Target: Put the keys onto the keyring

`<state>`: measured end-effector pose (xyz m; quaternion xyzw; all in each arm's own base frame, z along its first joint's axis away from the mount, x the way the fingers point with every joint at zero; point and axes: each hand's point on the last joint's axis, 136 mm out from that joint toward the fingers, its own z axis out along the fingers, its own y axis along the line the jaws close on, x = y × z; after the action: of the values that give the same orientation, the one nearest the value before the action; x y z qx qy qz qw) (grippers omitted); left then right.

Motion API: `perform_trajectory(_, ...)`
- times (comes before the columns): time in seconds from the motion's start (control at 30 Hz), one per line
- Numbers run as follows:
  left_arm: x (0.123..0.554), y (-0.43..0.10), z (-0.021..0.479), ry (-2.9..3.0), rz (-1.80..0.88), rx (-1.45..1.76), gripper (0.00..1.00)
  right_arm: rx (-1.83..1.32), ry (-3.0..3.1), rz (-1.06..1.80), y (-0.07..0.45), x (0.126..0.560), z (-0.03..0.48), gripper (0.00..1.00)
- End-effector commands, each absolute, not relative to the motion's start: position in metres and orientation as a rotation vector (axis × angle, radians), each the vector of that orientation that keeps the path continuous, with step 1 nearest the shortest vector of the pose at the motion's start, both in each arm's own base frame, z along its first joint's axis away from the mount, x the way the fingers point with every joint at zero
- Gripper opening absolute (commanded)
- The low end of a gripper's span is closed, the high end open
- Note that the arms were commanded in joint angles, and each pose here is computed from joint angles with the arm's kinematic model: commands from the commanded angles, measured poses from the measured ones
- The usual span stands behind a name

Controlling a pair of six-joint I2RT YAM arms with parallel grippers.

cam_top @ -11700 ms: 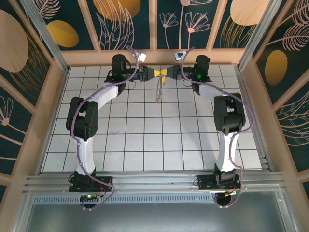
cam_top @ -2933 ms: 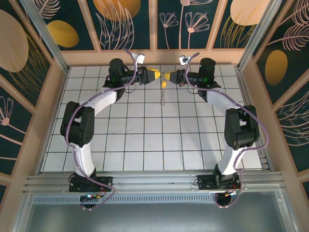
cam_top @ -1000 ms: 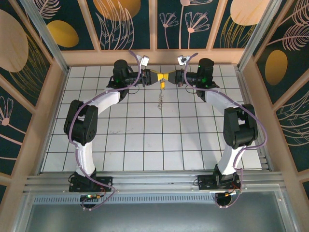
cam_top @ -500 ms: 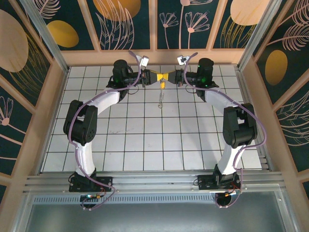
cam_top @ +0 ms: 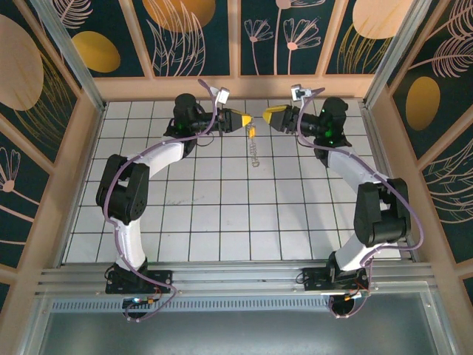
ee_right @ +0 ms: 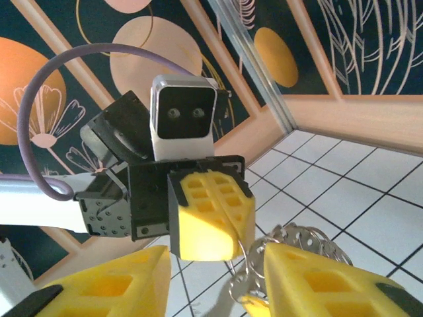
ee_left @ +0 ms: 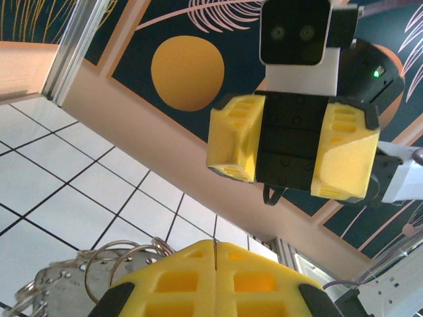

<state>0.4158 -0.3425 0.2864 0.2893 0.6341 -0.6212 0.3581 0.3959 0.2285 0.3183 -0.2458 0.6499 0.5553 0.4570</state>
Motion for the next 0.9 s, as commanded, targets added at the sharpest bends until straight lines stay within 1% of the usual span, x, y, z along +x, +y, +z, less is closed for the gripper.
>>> perform_trajectory(0.0,0.401,-0.34,0.33,1.501,-1.591,0.828,0.0,-0.586,1.573,1.312,0.224,0.396,0.311,0.44)
perform_trajectory(0.33,0.385,-0.341,0.346,1.456,-1.609,0.898,0.0,-0.696,1.542,1.29,0.23,0.372,0.283,0.49)
perform_trajectory(0.63,0.377,-0.346,0.353,1.446,-1.611,0.938,0.0,-0.777,1.521,1.272,0.248,0.365,0.28,0.52)
perform_trajectory(0.87,0.375,-0.35,0.354,1.445,-1.612,0.95,0.0,-0.816,1.494,1.289,0.259,0.363,0.283,0.52)
